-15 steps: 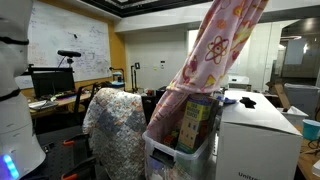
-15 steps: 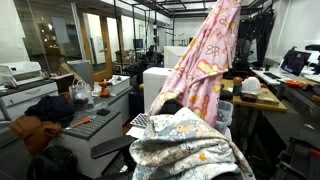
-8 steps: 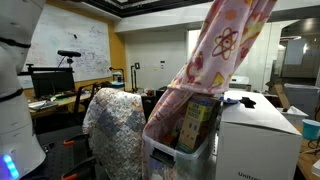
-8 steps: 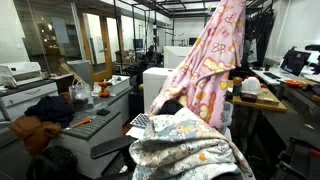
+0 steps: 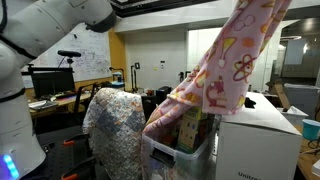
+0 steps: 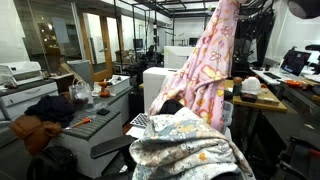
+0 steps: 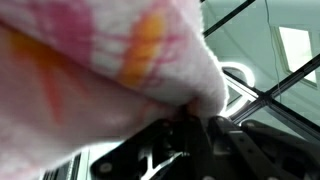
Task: Put the fleece on the boxes
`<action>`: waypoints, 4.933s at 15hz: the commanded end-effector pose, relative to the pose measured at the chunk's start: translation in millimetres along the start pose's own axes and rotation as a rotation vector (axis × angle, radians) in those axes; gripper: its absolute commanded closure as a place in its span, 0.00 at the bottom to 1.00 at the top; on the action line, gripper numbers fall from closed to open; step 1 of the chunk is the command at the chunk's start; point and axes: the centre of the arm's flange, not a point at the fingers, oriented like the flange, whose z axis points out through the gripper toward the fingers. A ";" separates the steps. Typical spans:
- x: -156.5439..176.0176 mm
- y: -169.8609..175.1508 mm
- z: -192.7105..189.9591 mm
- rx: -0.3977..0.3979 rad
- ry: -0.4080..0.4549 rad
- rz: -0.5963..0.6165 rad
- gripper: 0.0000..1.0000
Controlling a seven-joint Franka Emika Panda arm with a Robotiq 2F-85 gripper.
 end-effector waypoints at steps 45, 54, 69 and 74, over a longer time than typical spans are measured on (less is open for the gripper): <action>-70.0 -4.0 -155.4 -0.084 -1.314 -0.588 0.00; -132.2 64.2 -200.6 -0.067 -1.501 -0.608 0.00; -246.8 87.0 -307.5 0.029 -1.758 -0.519 0.00; -270.3 89.4 -318.1 0.047 -1.713 -0.431 0.00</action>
